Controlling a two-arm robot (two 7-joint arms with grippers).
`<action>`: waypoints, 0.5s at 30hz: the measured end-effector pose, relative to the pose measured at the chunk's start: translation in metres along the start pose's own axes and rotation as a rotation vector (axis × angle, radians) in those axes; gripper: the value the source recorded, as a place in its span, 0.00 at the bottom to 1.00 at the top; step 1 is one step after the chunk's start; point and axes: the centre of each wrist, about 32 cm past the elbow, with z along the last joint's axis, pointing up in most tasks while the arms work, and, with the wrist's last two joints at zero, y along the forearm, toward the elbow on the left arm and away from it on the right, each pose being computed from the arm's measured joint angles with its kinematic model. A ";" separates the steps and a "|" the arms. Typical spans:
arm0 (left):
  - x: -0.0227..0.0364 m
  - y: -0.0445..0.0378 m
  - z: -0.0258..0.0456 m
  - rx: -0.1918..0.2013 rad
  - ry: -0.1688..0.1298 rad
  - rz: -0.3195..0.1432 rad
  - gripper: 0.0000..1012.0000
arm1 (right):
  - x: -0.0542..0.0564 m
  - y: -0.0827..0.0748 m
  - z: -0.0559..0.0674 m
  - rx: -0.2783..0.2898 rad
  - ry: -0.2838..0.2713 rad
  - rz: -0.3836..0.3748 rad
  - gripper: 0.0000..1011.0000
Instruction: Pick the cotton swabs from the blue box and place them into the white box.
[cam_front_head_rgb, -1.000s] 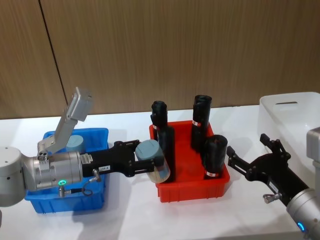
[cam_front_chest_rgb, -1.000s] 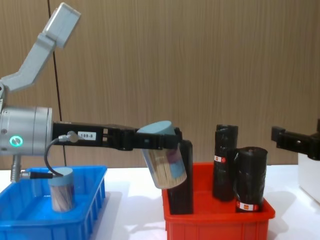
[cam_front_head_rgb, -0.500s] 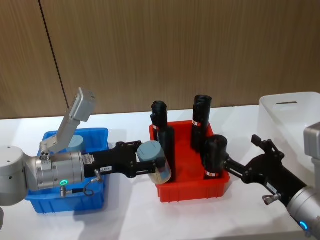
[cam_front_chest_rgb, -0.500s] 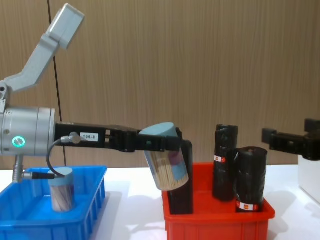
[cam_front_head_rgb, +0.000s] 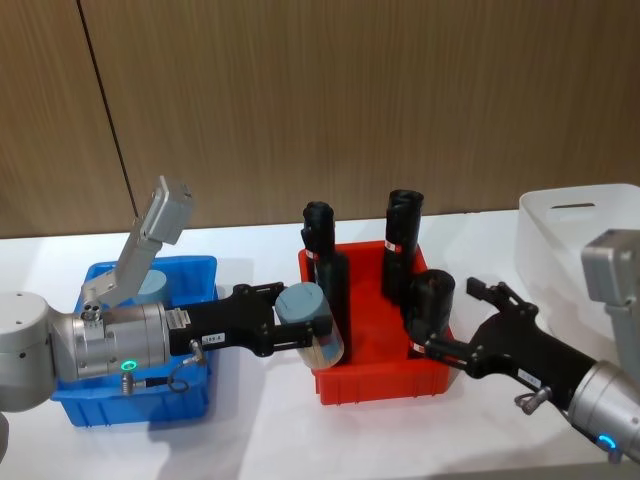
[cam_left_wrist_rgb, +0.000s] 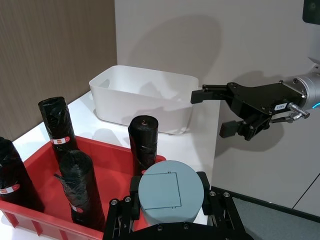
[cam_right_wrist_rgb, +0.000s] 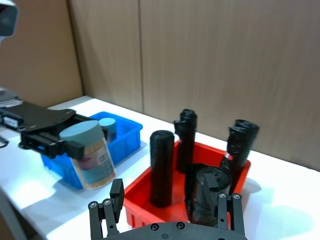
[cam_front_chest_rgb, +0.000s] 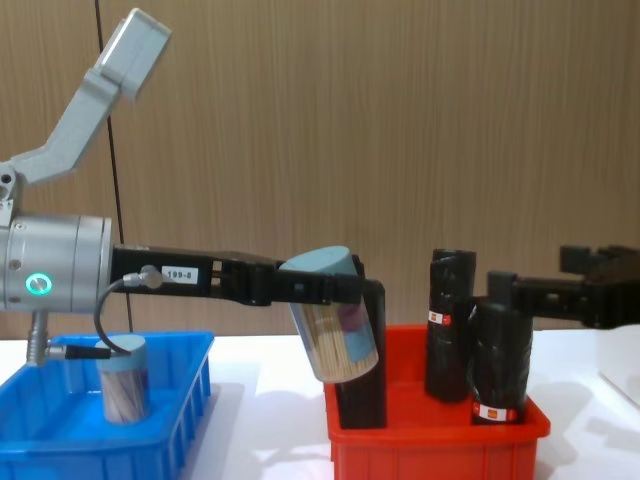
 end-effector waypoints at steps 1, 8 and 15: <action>0.0000 0.0000 0.0000 0.000 0.000 0.000 0.66 | 0.001 0.001 0.001 -0.004 -0.003 0.008 0.99; 0.0000 -0.0003 0.0003 0.001 -0.001 -0.001 0.66 | 0.006 0.011 0.003 -0.040 -0.026 0.078 0.99; 0.0000 -0.0003 0.0003 0.001 -0.001 -0.001 0.66 | 0.008 0.023 0.002 -0.069 -0.049 0.122 0.99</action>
